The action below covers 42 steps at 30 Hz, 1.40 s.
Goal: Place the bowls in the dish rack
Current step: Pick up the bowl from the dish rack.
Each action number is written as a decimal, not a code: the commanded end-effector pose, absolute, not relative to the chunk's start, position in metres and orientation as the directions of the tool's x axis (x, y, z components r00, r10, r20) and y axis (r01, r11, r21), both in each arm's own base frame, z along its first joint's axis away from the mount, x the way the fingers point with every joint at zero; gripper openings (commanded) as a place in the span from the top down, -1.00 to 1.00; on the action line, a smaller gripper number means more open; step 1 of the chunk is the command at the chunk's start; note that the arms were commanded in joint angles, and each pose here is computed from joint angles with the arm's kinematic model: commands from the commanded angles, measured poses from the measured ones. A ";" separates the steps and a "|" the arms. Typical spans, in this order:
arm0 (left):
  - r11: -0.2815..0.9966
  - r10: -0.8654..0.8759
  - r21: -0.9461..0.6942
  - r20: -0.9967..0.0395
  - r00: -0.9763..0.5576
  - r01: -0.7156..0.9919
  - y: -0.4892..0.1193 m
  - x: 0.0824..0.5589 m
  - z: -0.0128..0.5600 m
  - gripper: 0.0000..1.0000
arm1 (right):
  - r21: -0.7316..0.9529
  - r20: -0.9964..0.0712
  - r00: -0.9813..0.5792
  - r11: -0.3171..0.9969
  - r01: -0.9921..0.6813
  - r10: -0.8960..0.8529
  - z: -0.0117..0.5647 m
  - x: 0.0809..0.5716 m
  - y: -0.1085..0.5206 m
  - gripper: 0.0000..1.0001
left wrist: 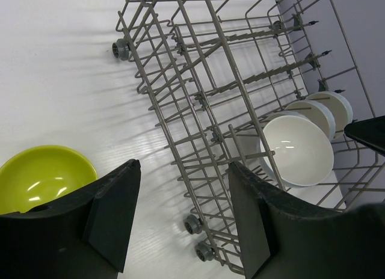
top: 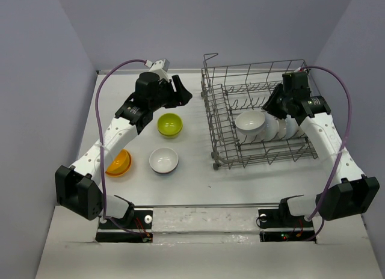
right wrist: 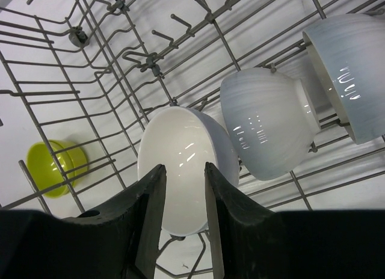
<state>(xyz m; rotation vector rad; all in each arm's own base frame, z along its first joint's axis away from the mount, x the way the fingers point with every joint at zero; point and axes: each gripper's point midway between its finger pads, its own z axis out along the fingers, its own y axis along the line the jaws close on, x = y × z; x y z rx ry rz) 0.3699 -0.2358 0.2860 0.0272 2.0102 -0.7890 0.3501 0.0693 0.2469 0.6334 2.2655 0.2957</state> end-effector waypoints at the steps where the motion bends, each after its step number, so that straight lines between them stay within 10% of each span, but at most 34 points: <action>1: 0.778 -0.292 -0.512 -0.807 -0.513 0.364 -0.237 0.366 0.302 -0.38 | 0.358 -0.633 -0.598 0.871 0.337 0.492 0.252 0.342 0.062 0.23; 42: 0.778 -0.289 -0.513 -0.805 -0.518 0.364 -0.239 0.368 0.298 -0.39 | 0.279 -0.553 -0.720 0.907 0.314 0.419 0.207 0.333 0.066 0.20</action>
